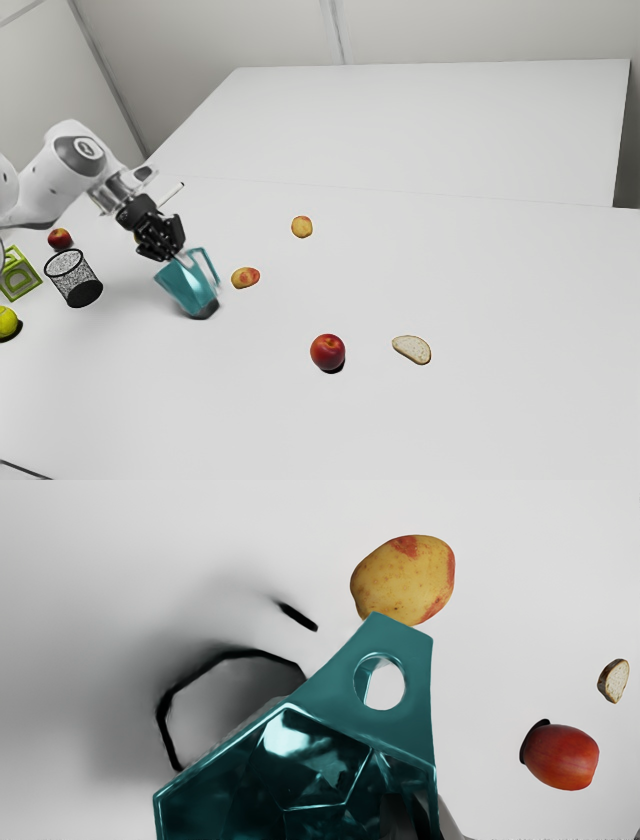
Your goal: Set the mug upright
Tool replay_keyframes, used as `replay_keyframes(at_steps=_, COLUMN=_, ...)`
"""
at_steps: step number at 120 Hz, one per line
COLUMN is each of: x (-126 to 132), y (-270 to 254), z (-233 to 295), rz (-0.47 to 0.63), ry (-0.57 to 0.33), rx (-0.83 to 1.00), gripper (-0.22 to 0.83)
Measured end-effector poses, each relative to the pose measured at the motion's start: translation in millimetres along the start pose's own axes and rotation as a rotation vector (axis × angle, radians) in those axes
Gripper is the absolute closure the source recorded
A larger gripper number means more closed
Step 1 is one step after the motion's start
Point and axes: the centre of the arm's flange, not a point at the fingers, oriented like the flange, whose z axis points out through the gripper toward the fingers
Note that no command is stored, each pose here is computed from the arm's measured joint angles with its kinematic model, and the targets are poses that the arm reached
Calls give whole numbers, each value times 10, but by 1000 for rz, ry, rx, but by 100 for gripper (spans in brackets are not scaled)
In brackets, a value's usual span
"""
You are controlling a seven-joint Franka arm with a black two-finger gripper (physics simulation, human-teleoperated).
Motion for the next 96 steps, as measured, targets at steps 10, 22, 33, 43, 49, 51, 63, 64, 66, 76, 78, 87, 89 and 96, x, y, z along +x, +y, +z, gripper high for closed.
replay_keyframes(at_steps=10, x=-55, y=95, z=-5, rz=-4, ry=-4, rx=13, gripper=76)
replay_keyframes(at_steps=22, x=-127, y=165, z=-29, rz=-14, ry=-3, rx=31, gripper=77)
replay_keyframes(at_steps=33, x=-217, y=357, z=-25, rz=-5, ry=-7, rx=86, gripper=78)
replay_keyframes(at_steps=43, x=-250, y=534, z=65, rz=16, ry=-13, rx=174, gripper=78)
replay_keyframes(at_steps=49, x=-229, y=673, z=116, rz=43, ry=-13, rx=251, gripper=78)
replay_keyframes(at_steps=51, x=-223, y=724, z=133, rz=54, ry=-13, rx=279, gripper=78)
replay_keyframes(at_steps=63, x=-226, y=940, z=240, rz=101, ry=1, rx=421, gripper=79)
replay_keyframes(at_steps=64, x=-225, y=950, z=246, rz=103, ry=3, rx=430, gripper=79)
replay_keyframes(at_steps=66, x=-235, y=971, z=260, rz=108, ry=8, rx=448, gripper=79)
replay_keyframes(at_steps=76, x=-287, y=1080, z=334, rz=128, ry=36, rx=522, gripper=79)
replay_keyframes(at_steps=78, x=-292, y=1102, z=338, rz=132, ry=43, rx=536, gripper=79)
replay_keyframes(at_steps=87, x=-295, y=1181, z=365, rz=140, ry=73, rx=583, gripper=79)
replay_keyframes(at_steps=89, x=-296, y=1190, z=378, rz=140, ry=78, rx=591, gripper=79)
replay_keyframes(at_steps=96, x=-306, y=1227, z=404, rz=136, ry=99, rx=612, gripper=79)
